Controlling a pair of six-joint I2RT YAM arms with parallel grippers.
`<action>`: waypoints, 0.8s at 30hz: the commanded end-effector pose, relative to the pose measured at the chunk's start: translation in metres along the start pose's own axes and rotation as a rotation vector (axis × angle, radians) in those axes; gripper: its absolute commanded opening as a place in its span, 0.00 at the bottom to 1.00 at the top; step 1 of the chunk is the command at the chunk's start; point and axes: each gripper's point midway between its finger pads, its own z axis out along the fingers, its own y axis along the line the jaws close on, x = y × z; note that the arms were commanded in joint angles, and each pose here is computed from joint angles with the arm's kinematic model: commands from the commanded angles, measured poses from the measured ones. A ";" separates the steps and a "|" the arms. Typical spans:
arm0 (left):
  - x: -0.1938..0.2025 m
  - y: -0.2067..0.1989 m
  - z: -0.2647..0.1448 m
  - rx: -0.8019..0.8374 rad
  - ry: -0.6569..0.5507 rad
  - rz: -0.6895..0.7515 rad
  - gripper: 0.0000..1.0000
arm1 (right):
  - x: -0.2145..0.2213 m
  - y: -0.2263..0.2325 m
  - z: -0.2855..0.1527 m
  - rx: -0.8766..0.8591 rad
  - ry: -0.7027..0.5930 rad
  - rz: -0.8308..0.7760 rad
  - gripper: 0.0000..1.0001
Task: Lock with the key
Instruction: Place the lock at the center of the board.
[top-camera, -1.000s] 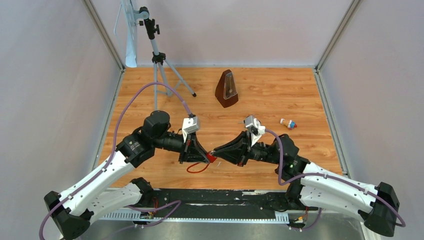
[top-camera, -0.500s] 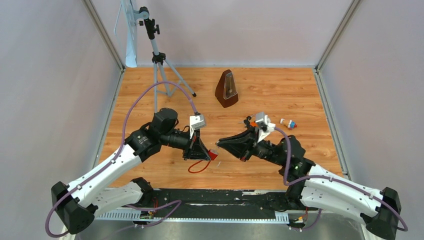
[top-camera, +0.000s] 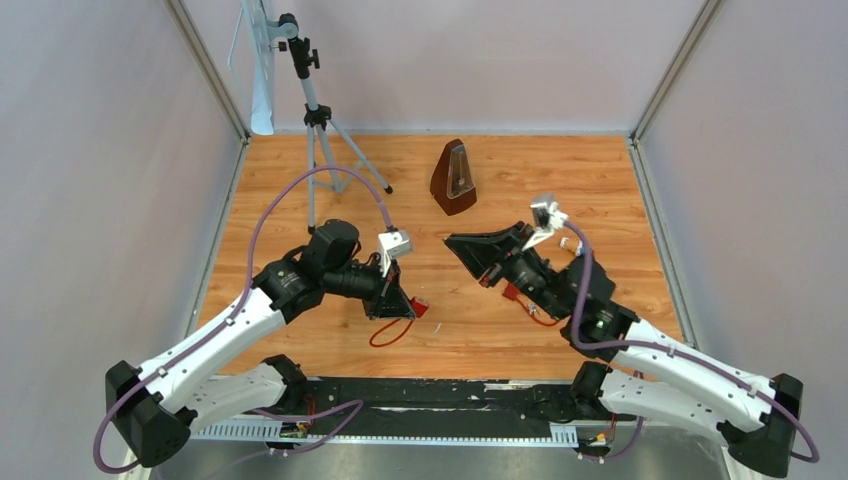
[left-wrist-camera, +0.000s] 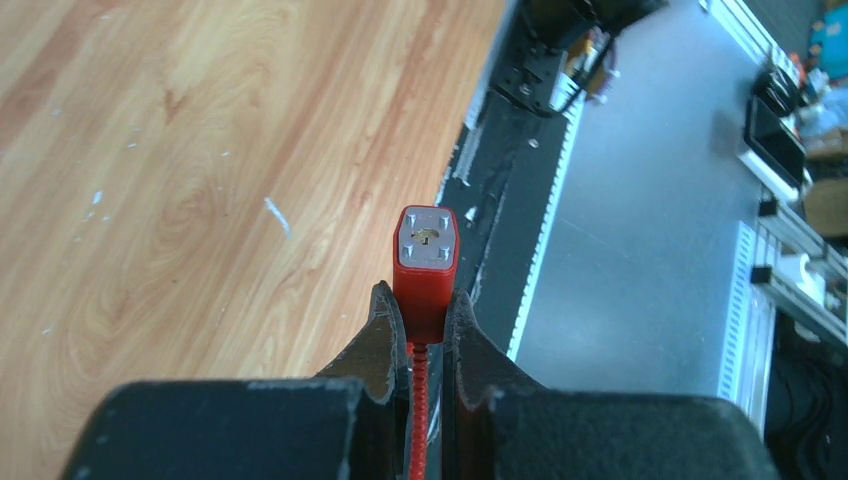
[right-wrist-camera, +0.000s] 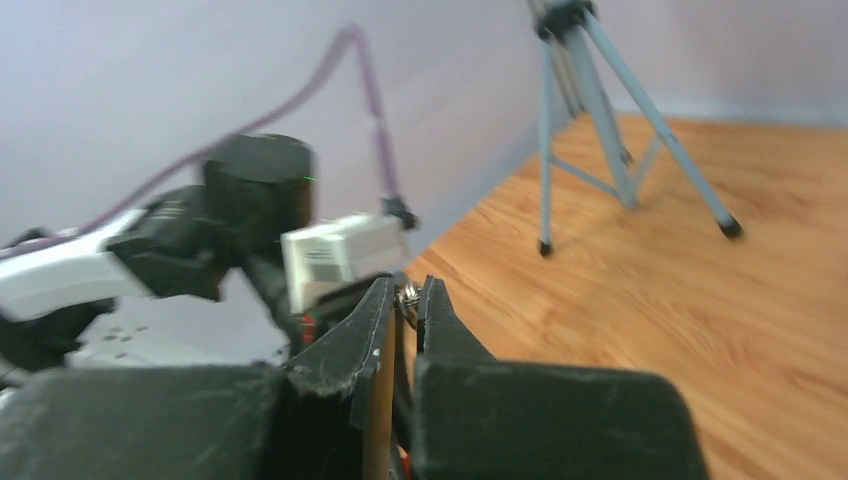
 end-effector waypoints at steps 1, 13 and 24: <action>-0.033 0.014 -0.009 -0.134 -0.132 0.003 0.00 | 0.049 -0.064 0.001 0.336 0.178 0.046 0.00; -0.042 0.116 0.044 -0.427 -0.347 -0.468 0.00 | 0.129 -0.130 -0.035 0.651 0.378 0.182 0.00; -0.087 0.142 0.111 -0.227 -0.489 -0.661 0.00 | 0.170 -0.152 -0.073 0.717 0.561 0.241 0.00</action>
